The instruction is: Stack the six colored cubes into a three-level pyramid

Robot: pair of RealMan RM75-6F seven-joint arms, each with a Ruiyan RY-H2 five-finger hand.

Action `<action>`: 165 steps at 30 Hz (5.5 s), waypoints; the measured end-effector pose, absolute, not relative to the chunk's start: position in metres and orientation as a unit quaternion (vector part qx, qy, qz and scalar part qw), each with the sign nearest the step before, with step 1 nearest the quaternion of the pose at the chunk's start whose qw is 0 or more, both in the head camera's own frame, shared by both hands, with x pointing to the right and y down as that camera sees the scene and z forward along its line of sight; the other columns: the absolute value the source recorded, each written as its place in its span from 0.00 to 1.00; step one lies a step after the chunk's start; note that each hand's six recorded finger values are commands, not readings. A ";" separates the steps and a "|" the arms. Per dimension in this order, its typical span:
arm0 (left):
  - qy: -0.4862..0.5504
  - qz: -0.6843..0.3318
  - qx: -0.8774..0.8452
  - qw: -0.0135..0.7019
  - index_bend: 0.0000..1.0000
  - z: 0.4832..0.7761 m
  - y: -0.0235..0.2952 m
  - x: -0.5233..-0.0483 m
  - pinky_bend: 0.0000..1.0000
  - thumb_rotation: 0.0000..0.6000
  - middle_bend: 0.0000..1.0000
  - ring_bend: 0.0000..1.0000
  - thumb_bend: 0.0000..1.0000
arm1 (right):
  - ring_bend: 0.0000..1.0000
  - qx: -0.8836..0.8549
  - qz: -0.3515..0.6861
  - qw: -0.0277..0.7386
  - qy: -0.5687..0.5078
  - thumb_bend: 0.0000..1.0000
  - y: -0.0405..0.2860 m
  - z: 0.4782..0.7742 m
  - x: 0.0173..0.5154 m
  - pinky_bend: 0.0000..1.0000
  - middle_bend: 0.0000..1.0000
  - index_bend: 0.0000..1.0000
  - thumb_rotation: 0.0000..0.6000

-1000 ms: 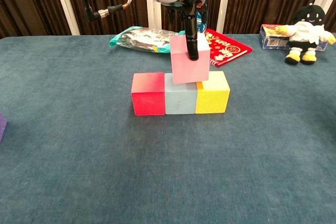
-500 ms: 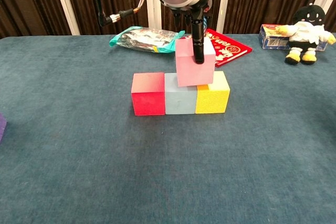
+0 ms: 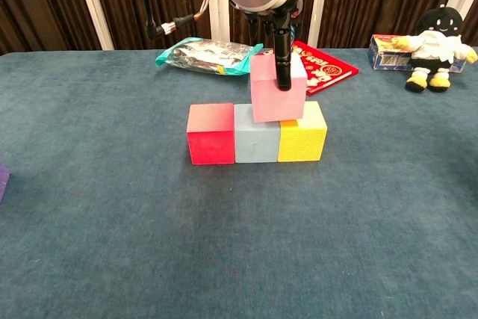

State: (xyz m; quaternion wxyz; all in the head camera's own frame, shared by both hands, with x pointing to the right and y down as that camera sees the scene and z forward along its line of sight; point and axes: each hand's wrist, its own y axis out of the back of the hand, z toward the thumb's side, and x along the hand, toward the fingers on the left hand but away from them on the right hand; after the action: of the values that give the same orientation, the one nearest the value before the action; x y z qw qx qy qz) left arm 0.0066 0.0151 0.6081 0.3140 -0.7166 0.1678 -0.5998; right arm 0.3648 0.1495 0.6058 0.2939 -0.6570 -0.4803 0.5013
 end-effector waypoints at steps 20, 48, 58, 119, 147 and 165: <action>0.169 -0.597 -0.720 0.311 0.00 0.611 0.016 0.012 0.11 1.00 0.37 0.05 0.24 | 0.00 -0.659 0.503 0.288 -0.479 0.33 0.150 0.607 0.365 0.00 0.00 0.00 1.00; 0.167 -0.599 -0.718 0.312 0.00 0.616 0.018 0.014 0.11 1.00 0.37 0.05 0.24 | 0.00 -0.660 0.506 0.282 -0.479 0.33 0.150 0.608 0.366 0.00 0.00 0.00 1.00; 0.165 -0.596 -0.720 0.313 0.00 0.616 0.020 0.017 0.11 1.00 0.36 0.05 0.24 | 0.00 -0.660 0.506 0.281 -0.479 0.33 0.150 0.608 0.366 0.00 0.00 0.00 1.00; 0.161 -0.610 -0.720 0.288 0.00 0.620 0.021 -0.011 0.11 1.00 0.21 0.05 0.20 | 0.00 -0.662 0.504 0.276 -0.482 0.33 0.151 0.608 0.365 0.00 0.00 0.00 1.00; 0.155 -0.599 -0.734 0.280 0.00 0.620 0.027 -0.012 0.11 1.00 0.24 0.05 0.20 | 0.00 -0.662 0.503 0.276 -0.481 0.33 0.152 0.608 0.364 0.00 0.00 0.00 1.00; 0.150 -0.598 -0.735 0.281 0.00 0.620 0.029 -0.011 0.11 1.00 0.27 0.05 0.20 | 0.00 -0.663 0.504 0.274 -0.481 0.33 0.152 0.608 0.364 0.00 0.00 0.00 1.00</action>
State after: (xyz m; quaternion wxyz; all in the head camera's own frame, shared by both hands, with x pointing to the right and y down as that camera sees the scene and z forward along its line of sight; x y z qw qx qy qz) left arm -0.0113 0.0289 0.6199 0.2814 -0.7350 0.1499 -0.5984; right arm 0.3636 0.1522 0.6080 0.2744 -0.6627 -0.4813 0.5038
